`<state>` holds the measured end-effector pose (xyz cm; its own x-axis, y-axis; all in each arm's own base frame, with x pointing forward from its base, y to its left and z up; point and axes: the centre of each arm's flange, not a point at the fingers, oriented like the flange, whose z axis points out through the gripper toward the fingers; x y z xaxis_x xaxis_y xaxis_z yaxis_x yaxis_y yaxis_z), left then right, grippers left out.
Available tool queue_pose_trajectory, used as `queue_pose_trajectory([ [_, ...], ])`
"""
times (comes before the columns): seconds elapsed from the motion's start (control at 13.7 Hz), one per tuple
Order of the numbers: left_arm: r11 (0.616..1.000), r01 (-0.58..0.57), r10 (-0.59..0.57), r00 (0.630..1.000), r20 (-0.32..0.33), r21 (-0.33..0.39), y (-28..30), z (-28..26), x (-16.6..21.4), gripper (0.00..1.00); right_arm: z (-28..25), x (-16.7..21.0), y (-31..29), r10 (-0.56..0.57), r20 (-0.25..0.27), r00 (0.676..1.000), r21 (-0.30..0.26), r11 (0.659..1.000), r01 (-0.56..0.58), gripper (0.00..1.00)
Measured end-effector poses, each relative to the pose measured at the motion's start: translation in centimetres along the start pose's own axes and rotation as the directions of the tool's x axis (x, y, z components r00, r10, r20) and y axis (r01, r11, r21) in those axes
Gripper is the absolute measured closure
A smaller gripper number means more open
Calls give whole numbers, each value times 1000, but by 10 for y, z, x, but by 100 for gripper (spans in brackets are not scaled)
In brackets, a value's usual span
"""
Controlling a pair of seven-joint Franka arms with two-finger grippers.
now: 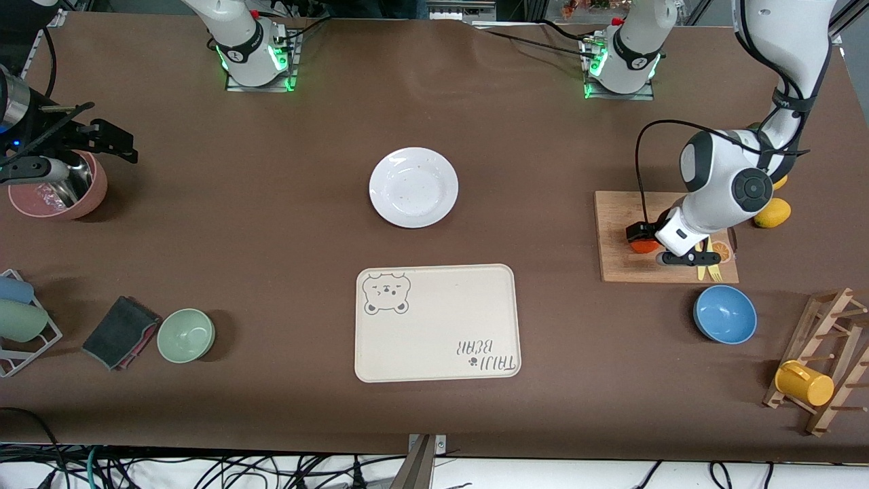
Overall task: Place orange and plate with both arms
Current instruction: 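Close the left gripper on the orange and lift it, then carry the orange with the left gripper over the white plate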
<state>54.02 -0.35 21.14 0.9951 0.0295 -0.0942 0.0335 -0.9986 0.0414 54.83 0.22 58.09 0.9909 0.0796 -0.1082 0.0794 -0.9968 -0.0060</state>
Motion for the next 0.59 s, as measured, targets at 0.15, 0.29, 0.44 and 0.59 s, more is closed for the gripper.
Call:
queue_pose_trajectory([
  [0.15,1000,-1,1,1000,-7,0,1,-1,1,30,0,0,0,0,0,1000,0,1000,0,0],
  [0.29,1000,-5,5,1000,-11,0,3,-2,1,30,0,0,0,0,0,1000,0,1000,0,0],
  [0.44,1000,-19,19,1000,-20,-3,11,-8,4,30,0,0,0,0,0,1000,0,1000,0,0],
  [0.59,1000,-7,7,1000,-13,-15,37,-23,11,30,0,0,0,0,0,1000,0,1000,0,0],
])
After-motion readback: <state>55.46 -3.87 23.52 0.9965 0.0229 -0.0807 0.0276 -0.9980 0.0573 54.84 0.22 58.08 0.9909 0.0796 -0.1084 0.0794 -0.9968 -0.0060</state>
